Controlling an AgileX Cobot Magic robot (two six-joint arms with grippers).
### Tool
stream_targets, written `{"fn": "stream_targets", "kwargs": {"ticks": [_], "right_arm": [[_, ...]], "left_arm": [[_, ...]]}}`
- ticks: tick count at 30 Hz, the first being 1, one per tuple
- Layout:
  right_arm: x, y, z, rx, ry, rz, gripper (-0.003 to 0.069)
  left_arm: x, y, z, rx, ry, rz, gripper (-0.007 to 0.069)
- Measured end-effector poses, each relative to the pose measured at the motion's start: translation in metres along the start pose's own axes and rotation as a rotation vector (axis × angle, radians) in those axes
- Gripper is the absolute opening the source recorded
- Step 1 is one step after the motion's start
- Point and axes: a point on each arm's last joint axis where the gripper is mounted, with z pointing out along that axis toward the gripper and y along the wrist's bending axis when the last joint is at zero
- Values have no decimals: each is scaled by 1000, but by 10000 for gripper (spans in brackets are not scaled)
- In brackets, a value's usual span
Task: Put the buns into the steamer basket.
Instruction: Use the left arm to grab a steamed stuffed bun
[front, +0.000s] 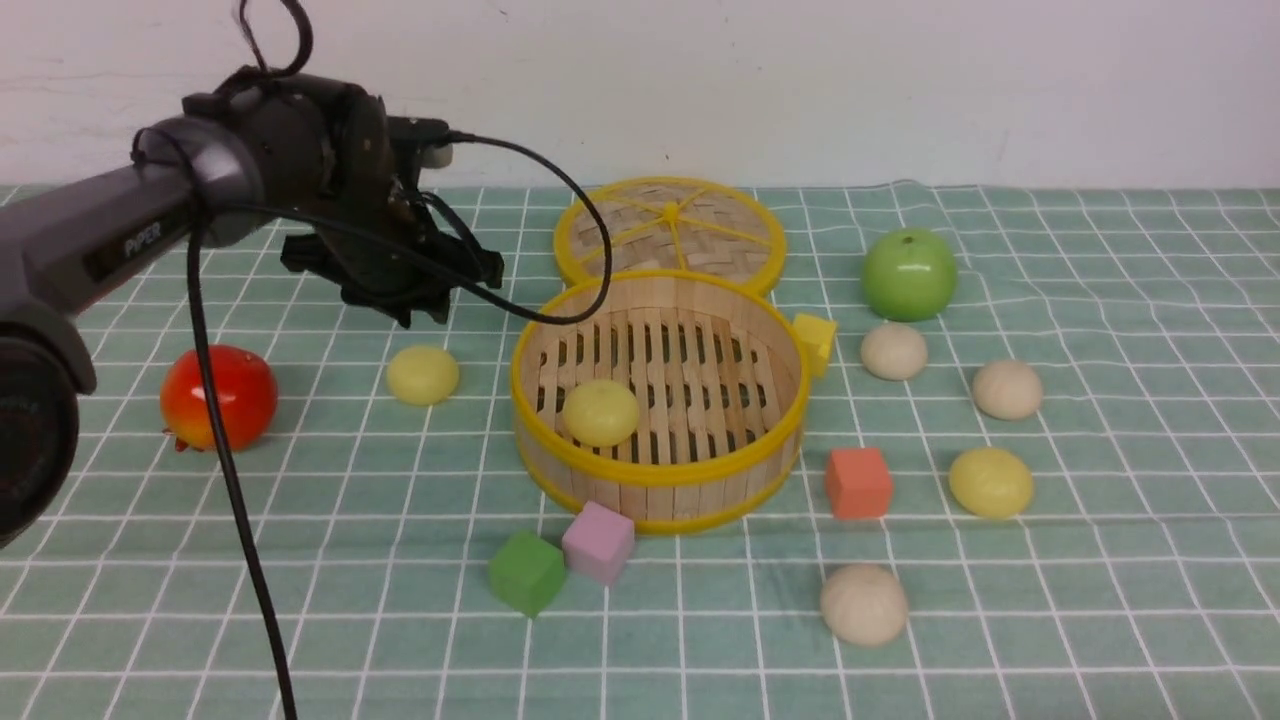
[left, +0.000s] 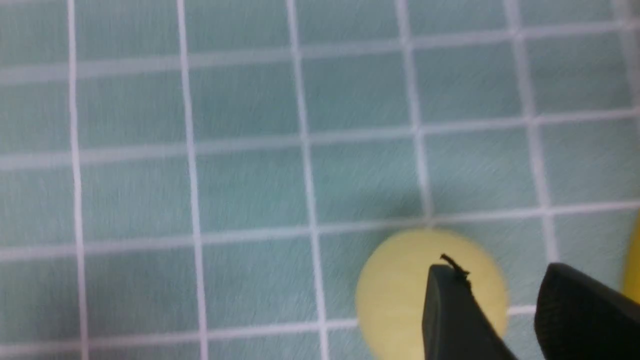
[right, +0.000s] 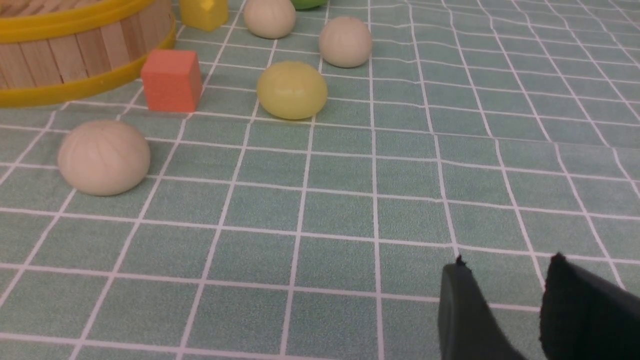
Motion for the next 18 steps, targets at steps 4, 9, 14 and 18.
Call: {"fn": "stream_targets", "kwargs": {"ticks": [4, 9, 14, 18], "right_arm": [[0, 0, 0, 0, 0, 0, 240], [0, 0, 0, 0, 0, 0, 240], [0, 0, 0, 0, 0, 0, 240], [0, 0, 0, 0, 0, 0, 240]], "left_arm": [[5, 2, 9, -24, 35, -10, 244], [6, 2, 11, -27, 38, -10, 244], [7, 2, 14, -26, 38, -29, 244], [7, 2, 17, -25, 36, -35, 244]]}}
